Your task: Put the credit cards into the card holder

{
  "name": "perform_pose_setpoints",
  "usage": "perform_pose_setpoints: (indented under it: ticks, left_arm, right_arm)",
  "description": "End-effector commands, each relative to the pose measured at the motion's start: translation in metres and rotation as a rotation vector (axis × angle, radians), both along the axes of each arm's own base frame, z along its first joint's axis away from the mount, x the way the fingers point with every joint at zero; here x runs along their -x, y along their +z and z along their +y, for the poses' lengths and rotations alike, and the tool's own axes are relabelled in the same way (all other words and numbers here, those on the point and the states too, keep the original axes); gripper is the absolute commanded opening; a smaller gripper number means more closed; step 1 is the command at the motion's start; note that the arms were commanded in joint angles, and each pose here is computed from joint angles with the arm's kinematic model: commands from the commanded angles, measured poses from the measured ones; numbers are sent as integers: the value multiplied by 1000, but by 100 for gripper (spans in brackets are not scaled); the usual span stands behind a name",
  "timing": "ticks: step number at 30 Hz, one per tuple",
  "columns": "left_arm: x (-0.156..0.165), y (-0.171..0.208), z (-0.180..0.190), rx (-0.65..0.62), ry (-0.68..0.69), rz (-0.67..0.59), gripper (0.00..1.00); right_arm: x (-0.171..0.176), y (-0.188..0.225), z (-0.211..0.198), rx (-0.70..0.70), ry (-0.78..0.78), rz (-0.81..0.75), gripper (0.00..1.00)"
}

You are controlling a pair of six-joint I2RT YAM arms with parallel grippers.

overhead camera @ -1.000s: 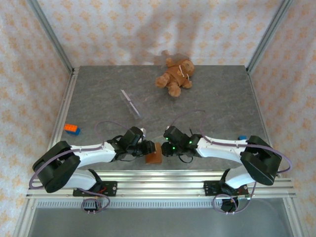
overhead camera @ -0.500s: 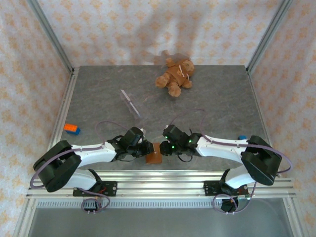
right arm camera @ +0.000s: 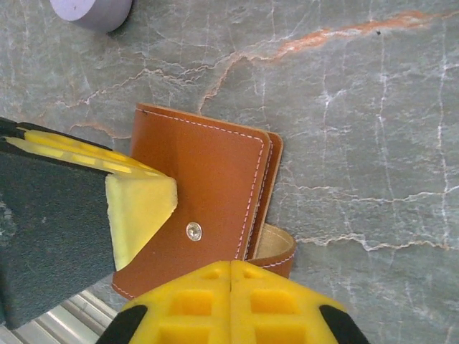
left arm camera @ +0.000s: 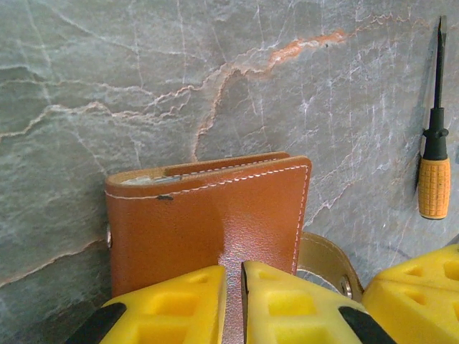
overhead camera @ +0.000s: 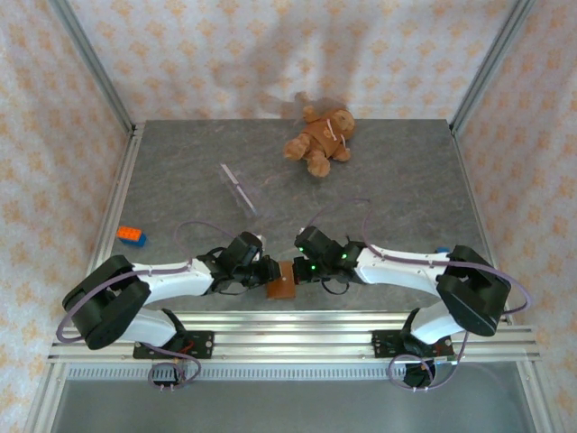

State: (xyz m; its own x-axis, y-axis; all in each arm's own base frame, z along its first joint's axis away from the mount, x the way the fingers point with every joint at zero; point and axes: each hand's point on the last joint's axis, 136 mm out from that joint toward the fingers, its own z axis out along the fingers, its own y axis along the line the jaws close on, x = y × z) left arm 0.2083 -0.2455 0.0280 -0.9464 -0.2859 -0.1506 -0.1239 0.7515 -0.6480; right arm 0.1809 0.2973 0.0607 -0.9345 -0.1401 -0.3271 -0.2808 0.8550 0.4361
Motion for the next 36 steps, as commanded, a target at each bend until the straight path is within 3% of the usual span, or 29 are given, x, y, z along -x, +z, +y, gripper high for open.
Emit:
perform_pose_setpoints:
  ticks: [1,5,8,11,14,19,24,31,34,36]
  left_arm:
    - [13,-23,13,-85,-9,58,18]
    - [13,-22,11,-78,-13,57,17]
    - [13,-23,12,-79,-11,57,17]
    - [13,-24,11,-76,-14,60,17]
    - [13,-24,10,-73,-16,61,17]
    - [13,-25,9,-71,-17,65,17]
    - [13,-25,8,-68,-20,67,17]
    - [13,-25,7,-65,-25,70,17]
    - [14,-25,6,-62,-29,74,17]
    - [14,-26,6,-63,-30,77,17]
  right_arm:
    - [-1,5,6,0,8,-6,0]
    - [0,6,6,12,16,-8,0]
    - [0,6,4,38,23,-15,11]
    - [0,2,3,59,22,-12,28]
    - [2,-2,4,65,30,2,34]
    - [2,-4,7,69,33,1,33]
    - [0,-4,7,78,29,-4,24]
    - [-3,2,6,84,25,-23,36]
    - [-2,1,7,81,30,-17,30]
    - [-2,1,8,76,31,-15,20]
